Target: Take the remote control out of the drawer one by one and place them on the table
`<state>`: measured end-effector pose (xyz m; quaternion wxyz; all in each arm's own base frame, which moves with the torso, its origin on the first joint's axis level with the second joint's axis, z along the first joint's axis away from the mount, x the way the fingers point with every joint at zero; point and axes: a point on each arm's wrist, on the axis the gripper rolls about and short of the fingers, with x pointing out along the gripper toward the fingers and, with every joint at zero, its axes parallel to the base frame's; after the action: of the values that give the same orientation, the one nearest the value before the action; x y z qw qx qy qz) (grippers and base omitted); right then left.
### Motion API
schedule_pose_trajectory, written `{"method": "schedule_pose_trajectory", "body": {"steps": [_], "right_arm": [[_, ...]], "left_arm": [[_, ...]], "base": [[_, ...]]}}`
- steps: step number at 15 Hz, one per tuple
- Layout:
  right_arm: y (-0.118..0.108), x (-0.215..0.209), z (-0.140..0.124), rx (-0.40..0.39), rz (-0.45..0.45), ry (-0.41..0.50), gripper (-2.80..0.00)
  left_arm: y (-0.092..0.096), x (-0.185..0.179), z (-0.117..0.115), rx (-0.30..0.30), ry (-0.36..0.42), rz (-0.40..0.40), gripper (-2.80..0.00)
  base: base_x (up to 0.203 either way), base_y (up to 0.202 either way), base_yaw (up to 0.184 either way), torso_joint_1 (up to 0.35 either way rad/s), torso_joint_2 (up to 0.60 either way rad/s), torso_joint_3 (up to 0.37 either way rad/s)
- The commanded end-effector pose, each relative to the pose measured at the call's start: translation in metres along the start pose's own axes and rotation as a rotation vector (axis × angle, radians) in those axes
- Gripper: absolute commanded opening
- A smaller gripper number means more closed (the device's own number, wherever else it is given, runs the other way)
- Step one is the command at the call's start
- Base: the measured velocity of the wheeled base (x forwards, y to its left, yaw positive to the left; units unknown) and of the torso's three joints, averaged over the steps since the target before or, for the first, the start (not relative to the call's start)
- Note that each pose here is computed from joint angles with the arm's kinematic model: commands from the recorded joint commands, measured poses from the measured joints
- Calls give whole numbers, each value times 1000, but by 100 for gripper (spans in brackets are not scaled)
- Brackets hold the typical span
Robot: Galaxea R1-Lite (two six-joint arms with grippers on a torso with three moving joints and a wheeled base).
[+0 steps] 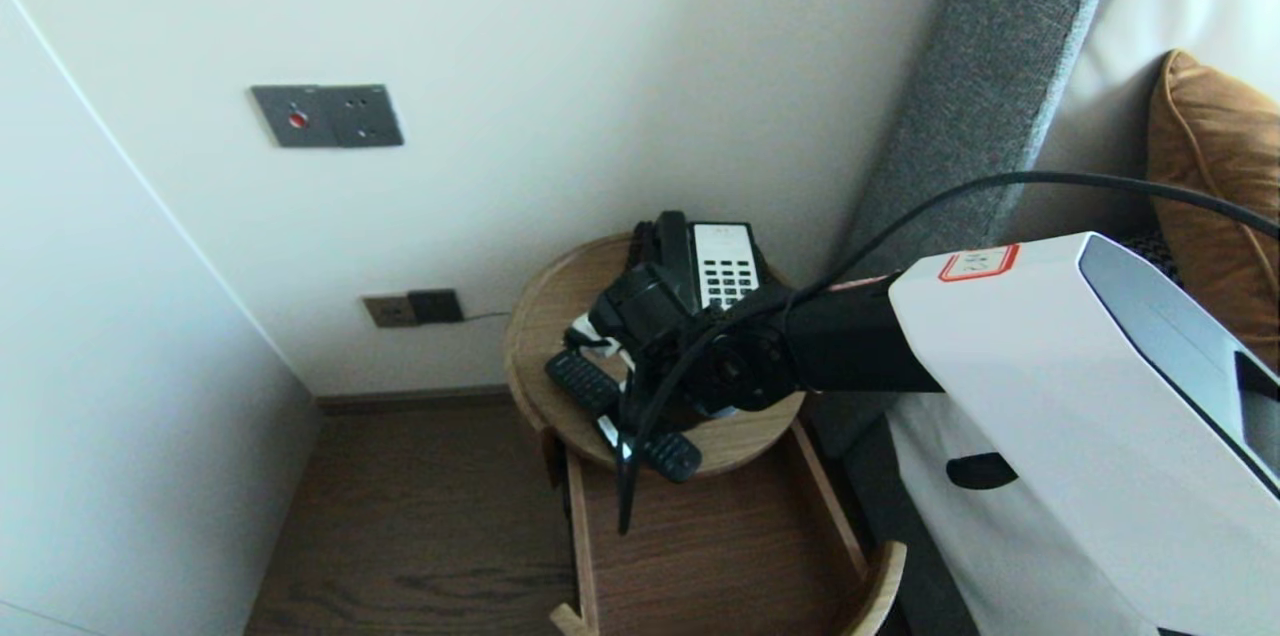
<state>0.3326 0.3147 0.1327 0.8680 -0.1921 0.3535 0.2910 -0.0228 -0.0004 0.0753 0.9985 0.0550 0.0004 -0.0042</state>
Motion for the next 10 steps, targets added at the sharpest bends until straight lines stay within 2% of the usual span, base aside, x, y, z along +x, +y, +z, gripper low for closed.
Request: {"method": "schedule_pose_trajectory", "body": {"steps": [1, 8, 9, 10], "right_arm": [[1, 1, -1, -2, 0, 7, -280], [1, 2, -3, -3, 0, 12, -280], [1, 1, -2, -3, 0, 10, 0], [2, 0, 0, -5, 3, 3, 0]], "left_arm": [[0, 0, 0, 0, -1, 1, -280], [0, 0, 0, 0, -1, 1, -280], [0, 0, 0, 0, -1, 1, -280], [0, 0, 0, 0, -1, 1, -280]], "base": [[0, 0, 0, 0, 0, 0], [0, 0, 0, 0, 0, 0], [0, 0, 0, 0, 0, 0], [0, 0, 0, 0, 0, 0]]}}
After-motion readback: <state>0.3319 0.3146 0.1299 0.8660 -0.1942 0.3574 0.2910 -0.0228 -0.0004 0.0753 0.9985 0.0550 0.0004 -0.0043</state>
